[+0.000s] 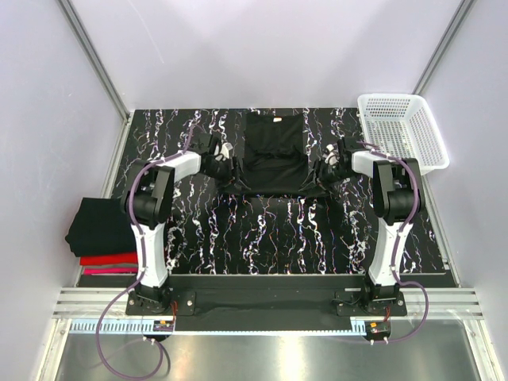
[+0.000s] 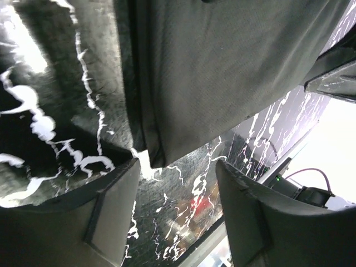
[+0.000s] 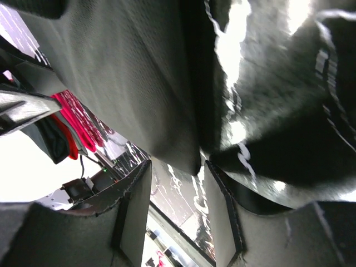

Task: Fold and stack the t-shirts
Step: Fold the tshirt

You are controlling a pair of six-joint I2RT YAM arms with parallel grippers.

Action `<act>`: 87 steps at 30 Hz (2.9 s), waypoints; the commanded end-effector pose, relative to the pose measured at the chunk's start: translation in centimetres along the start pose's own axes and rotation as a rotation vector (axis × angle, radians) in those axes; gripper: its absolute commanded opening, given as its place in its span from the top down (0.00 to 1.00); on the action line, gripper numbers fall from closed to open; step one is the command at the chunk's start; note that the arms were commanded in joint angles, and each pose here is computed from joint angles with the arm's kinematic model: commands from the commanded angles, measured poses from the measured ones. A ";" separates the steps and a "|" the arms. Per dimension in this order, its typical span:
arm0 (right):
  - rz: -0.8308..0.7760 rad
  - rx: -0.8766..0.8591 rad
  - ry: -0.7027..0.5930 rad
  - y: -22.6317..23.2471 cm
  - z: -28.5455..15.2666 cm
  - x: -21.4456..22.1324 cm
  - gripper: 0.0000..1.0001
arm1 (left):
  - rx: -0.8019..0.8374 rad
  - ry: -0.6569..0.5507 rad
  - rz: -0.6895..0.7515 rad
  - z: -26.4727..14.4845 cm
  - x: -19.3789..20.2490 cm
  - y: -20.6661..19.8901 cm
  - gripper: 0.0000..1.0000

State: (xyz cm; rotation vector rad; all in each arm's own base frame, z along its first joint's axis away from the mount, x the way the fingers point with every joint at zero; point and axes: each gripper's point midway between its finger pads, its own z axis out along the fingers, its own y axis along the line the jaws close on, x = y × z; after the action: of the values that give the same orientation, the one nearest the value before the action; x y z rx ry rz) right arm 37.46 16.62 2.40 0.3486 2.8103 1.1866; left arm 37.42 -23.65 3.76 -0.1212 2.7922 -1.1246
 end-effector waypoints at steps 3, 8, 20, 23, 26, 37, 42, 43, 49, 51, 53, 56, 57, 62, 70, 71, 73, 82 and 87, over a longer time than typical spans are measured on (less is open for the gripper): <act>-0.022 -0.013 -0.013 0.9 0.8 -1.0 0.52 | 0.026 0.021 0.014 1.2 -0.1 -0.2 0.46; -0.018 -0.003 -0.009 0.5 0.9 -0.8 0.56 | 0.040 0.033 -0.001 1.5 0.0 -0.3 0.65; -0.075 -0.016 -0.065 2.0 -0.2 -2.4 1.00 | 0.097 0.003 0.027 0.5 -0.9 -2.2 1.00; -0.111 -0.044 -0.097 3.9 -1.9 -2.5 1.00 | 0.140 -0.038 0.071 -1.4 -1.7 -4.5 1.00; -0.154 -0.084 -0.125 6.3 -4.2 -1.9 1.00 | 0.179 -0.082 0.118 -3.7 -2.2 -7.1 1.00; -0.221 -0.146 -0.180 10.4 -10.2 3.0 1.00 | 0.253 -0.155 0.209 -8.9 -0.7 -12.2 1.00; -0.199 -0.136 -0.170 9.5 -10.1 4.7 1.00 | 0.247 -0.156 0.221 -9.2 0.4 -12.3 1.00; -0.197 -0.134 -0.171 9.3 -10.1 4.9 1.00 | 0.237 -0.147 0.217 -8.8 0.8 -11.9 1.00; -0.184 -0.127 -0.161 8.6 -9.3 4.7 1.00 | 0.200 -0.125 0.180 -7.3 1.0 -10.2 1.00; -0.189 -0.130 -0.166 8.6 -9.2 4.3 1.00 | 0.188 -0.112 0.155 -6.7 1.0 -9.6 1.00; -0.187 -0.128 -0.166 8.5 -8.8 3.7 1.00 | 0.182 -0.104 0.147 -6.2 0.9 -9.3 1.00; -0.208 -0.126 -0.185 8.8 -8.5 2.1 1.00 | 0.178 -0.127 0.176 -5.9 -0.8 -9.5 1.00; -0.218 -0.129 -0.196 9.1 -8.6 1.5 1.00 | 0.188 -0.158 0.201 -6.5 -2.2 -10.4 1.00; -0.307 -0.143 -0.318 11.4 -9.9 -5.8 1.00 | 0.182 -0.254 0.317 -6.1 -9.3 -11.5 1.00; -0.403 -0.094 -0.450 10.8 -6.7 -18.0 0.63 | 0.040 -0.475 0.527 -3.4 -20.9 -10.5 0.43; -0.421 -0.096 -0.469 11.3 -6.6 -18.7 0.45 | 0.030 -0.481 0.532 -3.3 -21.1 -10.2 0.37; -0.424 -0.089 -0.471 11.1 -6.1 -19.0 0.39 | 0.023 -0.470 0.523 -3.3 -20.7 -9.8 0.30; -0.348 -0.136 -0.333 8.8 -3.7 -14.4 0.38 | 0.034 -0.357 0.455 -2.6 -18.7 -5.4 0.27; -0.315 -0.146 -0.280 7.6 -1.6 -13.8 0.38 | 0.024 -0.347 0.401 -1.5 -19.6 -3.5 0.25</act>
State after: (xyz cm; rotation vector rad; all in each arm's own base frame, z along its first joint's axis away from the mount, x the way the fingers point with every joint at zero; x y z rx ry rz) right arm 51.59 15.87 6.83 0.1204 2.4706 1.1032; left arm 55.42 -22.95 8.56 0.2013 2.3974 -0.9119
